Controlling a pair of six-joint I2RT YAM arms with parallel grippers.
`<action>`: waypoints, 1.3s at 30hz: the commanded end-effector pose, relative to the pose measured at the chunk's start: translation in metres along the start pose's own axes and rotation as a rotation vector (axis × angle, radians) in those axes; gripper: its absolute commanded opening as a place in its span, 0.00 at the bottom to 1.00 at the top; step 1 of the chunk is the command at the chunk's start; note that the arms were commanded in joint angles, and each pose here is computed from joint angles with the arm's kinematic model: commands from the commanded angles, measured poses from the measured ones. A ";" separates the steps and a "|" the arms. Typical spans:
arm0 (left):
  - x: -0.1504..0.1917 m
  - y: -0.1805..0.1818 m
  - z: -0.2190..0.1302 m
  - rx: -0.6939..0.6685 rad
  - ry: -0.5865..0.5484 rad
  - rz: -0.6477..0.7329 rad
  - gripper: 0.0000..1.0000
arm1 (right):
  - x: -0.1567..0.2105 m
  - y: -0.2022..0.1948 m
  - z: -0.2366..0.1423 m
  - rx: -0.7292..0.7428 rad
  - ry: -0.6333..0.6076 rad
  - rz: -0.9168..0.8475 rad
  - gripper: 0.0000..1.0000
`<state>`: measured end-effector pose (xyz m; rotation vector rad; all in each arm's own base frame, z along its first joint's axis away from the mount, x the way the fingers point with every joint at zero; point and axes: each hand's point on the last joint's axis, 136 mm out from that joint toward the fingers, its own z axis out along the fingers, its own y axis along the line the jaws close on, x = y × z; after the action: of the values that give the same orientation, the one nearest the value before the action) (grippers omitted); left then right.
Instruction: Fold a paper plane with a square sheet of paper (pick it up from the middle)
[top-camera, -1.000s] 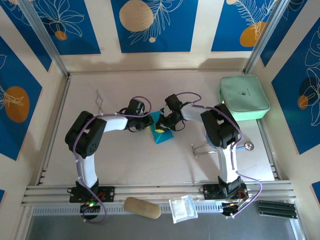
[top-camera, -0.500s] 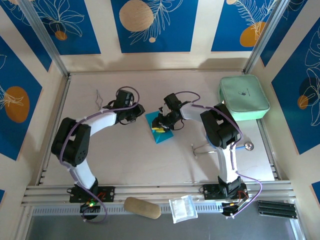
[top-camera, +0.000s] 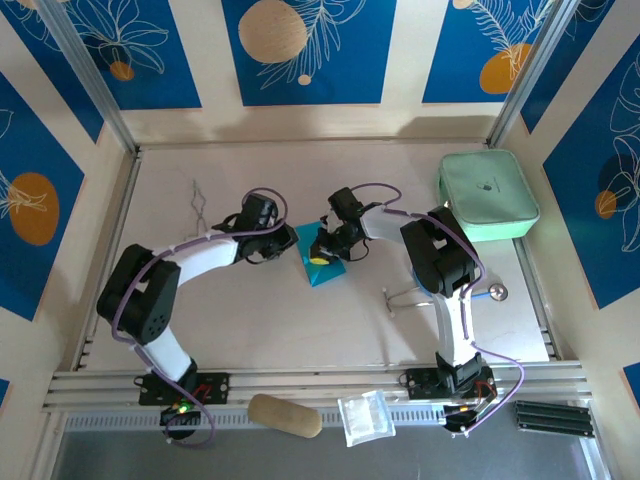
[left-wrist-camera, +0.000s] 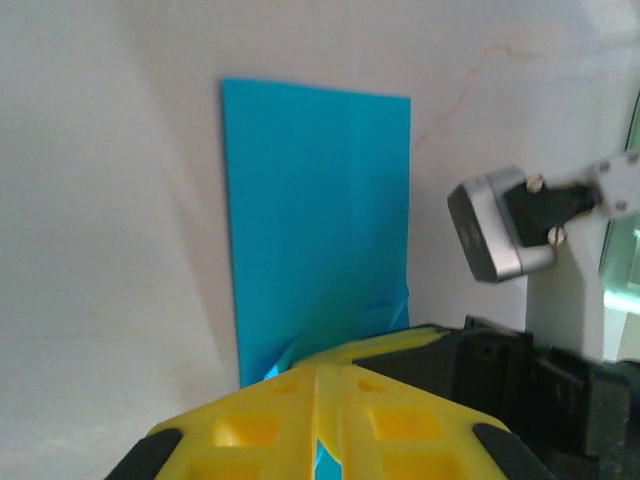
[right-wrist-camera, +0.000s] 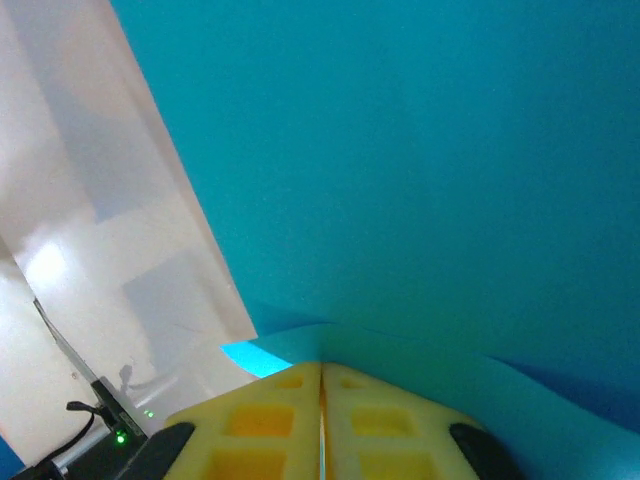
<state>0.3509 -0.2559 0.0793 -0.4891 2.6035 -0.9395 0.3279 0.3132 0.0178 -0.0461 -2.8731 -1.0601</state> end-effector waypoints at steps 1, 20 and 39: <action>0.021 0.004 0.015 -0.011 0.067 -0.016 0.11 | 0.009 -0.022 0.009 0.066 0.043 0.045 0.06; 0.037 0.022 0.044 -0.098 0.119 -0.025 0.00 | 0.007 -0.018 0.008 0.047 0.044 0.043 0.01; 0.044 0.036 0.051 -0.182 0.180 0.030 0.00 | -0.002 -0.001 -0.028 -0.001 -0.056 -0.083 0.02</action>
<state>0.3335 -0.2764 0.0222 -0.4664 2.8083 -0.8320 0.3390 0.3062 0.0494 0.0177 -2.9271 -1.1641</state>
